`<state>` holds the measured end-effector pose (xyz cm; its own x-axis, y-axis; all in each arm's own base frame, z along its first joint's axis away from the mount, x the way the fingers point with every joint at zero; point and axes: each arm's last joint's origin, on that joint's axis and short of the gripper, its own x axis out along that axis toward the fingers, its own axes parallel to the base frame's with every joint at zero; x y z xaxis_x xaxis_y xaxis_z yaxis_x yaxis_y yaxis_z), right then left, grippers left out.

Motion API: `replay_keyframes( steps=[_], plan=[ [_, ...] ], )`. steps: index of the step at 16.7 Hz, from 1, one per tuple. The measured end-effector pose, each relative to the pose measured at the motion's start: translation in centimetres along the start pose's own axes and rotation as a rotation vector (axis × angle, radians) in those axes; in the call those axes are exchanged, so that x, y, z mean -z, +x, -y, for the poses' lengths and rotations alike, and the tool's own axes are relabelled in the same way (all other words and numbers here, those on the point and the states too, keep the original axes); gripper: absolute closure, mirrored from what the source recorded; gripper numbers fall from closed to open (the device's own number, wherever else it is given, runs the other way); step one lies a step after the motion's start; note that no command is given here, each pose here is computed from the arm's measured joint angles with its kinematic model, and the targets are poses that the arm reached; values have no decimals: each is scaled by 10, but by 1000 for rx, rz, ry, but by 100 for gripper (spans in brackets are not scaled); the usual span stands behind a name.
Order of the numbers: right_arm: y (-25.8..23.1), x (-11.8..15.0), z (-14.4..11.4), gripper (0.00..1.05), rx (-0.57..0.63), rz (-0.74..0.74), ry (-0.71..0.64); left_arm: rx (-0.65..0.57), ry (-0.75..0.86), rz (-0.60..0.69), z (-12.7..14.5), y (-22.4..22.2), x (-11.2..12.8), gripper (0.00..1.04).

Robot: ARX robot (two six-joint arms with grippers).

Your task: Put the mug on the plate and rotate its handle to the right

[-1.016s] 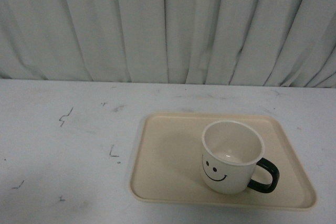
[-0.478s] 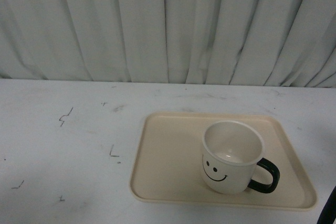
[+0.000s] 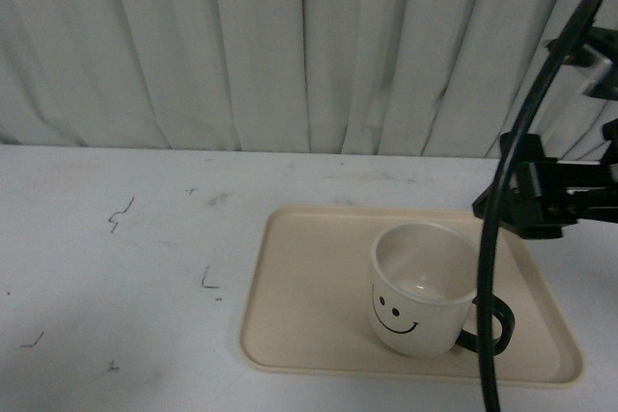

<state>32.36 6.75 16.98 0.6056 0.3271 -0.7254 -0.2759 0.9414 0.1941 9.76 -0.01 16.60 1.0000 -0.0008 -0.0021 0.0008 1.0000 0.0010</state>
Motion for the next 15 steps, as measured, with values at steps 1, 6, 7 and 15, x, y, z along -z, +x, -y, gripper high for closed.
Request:
replay_keyframes(
  steps=[1,6,7,15],
  plan=[
    [10,0,-6,6,-6,-13,-16,0,0,0,0,0,0,7],
    [55,9,-21,6,72,-42,-104,0,0,0,0,0,0,7],
    [62,8,-20,6,82,-50,-104,0,0,0,0,0,0,7],
    [80,9,-5,93,16,-143,-106,0,0,0,0,0,0,7]
  ],
)
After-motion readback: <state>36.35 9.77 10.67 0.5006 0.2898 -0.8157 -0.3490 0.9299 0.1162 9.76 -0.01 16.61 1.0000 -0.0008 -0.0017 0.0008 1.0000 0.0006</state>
